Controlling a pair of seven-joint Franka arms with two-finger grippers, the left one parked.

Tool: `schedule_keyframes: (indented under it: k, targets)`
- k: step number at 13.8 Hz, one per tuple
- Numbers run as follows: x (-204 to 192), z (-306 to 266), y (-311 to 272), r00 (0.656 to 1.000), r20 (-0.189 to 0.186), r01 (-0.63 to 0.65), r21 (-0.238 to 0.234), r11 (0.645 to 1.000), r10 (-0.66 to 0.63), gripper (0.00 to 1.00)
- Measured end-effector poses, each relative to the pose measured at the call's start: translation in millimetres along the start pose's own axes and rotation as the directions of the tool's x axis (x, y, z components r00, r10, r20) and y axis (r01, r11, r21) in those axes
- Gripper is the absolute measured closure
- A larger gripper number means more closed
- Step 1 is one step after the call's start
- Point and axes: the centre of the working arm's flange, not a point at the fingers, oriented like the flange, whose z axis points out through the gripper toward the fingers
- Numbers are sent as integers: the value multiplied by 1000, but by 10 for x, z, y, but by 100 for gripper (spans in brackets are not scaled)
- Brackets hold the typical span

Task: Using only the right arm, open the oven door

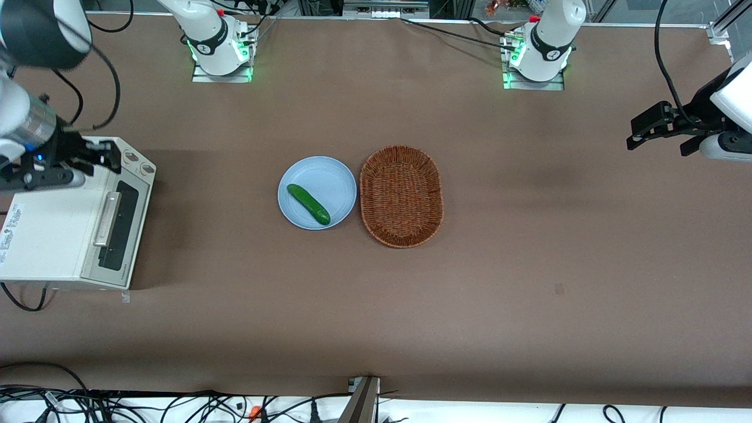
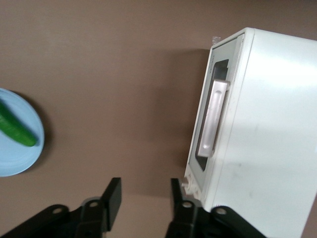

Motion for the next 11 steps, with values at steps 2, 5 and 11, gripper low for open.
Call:
schedule_keyframes:
  k: [2, 5, 11]
  targets:
    - [200, 516, 278, 1000, 9, -11, 4, 1000, 11, 80]
    - [423, 1101, 486, 1000, 10, -13, -19, 1000, 13, 99]
    - [475, 1431, 677, 1000, -5, -3, -37, 999, 3, 99]
